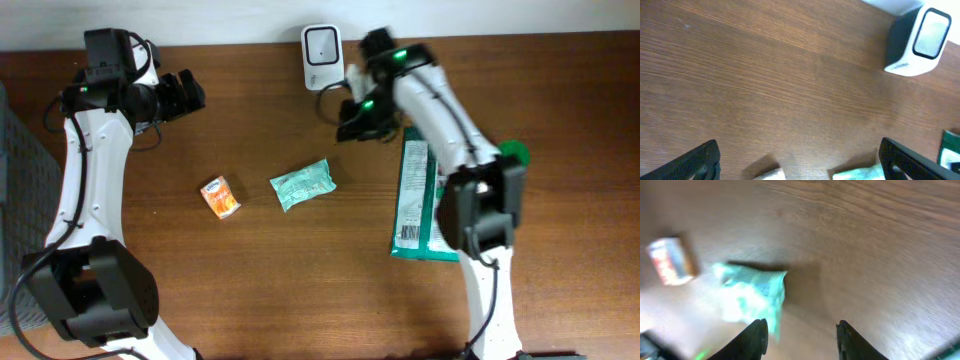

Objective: Scan the item barcode
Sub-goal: 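Pull the pouch toward center while the left gripper approaches it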

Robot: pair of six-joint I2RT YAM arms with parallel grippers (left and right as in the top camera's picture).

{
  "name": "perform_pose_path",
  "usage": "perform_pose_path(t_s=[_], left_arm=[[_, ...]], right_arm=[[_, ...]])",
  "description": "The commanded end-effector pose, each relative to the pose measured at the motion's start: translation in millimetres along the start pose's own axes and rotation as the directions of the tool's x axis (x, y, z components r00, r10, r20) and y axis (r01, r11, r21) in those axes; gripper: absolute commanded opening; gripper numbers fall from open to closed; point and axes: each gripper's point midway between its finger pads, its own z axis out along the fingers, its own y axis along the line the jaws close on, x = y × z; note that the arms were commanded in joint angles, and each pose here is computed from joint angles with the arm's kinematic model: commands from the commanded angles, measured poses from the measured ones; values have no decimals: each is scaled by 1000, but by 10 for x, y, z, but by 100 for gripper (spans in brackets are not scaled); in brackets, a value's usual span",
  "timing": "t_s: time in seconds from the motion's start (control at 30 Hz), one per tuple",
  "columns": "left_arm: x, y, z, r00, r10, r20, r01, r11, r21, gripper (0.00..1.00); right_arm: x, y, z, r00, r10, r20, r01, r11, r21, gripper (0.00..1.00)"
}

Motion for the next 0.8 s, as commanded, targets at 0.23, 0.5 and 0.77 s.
perform_pose_path(t_s=[0.23,0.5,0.77], left_arm=[[1022,-340,390,952,-151,-267,160,987,12,14],[1592,-676,723,932,-153,-328,171,985,27,1],[1975,-910,1070,903,-131,-410,174,982,69,0]], right_arm=[[459,302,677,987,-98,-129,47,936,-348,50],[579,462,1055,976,-81,-200,6,936,-352,50],[584,491,1071,976,-90,-198,14,935,-353,49]])
